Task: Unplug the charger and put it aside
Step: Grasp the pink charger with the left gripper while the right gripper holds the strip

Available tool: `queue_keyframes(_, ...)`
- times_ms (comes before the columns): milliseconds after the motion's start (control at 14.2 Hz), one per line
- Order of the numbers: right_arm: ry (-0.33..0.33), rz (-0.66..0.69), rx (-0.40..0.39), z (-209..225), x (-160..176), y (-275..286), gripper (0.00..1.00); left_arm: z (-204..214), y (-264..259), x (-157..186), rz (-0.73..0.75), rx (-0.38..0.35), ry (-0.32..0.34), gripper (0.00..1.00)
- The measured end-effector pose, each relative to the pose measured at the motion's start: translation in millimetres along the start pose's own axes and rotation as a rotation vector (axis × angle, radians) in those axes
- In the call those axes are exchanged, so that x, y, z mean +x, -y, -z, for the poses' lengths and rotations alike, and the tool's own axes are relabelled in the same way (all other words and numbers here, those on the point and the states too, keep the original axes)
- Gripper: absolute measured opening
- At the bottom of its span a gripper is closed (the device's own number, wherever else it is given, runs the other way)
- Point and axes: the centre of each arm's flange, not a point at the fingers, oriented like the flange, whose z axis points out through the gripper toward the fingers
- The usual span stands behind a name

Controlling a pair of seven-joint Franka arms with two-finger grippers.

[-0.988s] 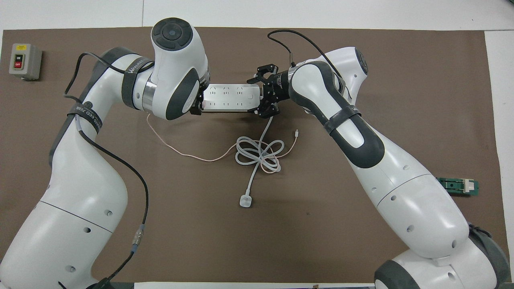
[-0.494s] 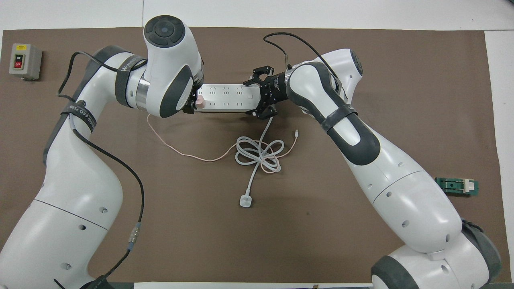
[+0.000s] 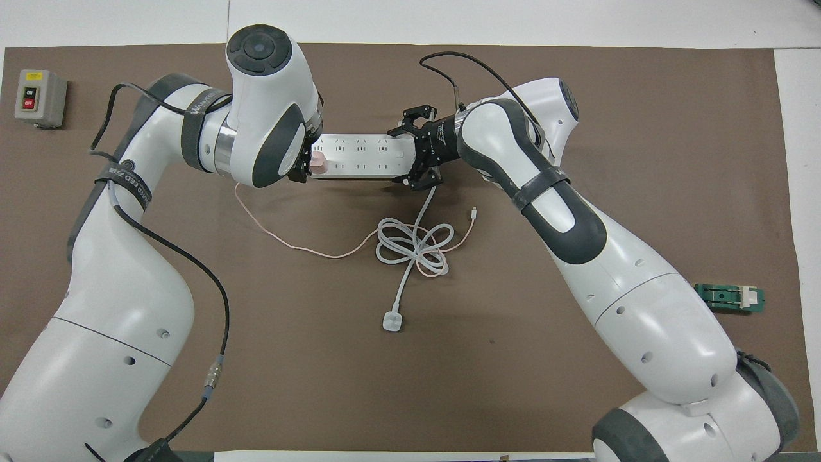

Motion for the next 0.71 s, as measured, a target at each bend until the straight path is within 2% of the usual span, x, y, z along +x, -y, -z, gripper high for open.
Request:
queue_keyframes(635,-0.013,0.009,0.001,-8.9,11.0,2.2,1.00,-7.3,0.2,3.7,0.006,-0.013,0.009,1.00)
queue_keyframes(706,-0.015,0.015,0.006,-8.8,11.3,2.7,0.96,-6.9,-0.3,3.6,0.006,-0.018,0.010,1.00)
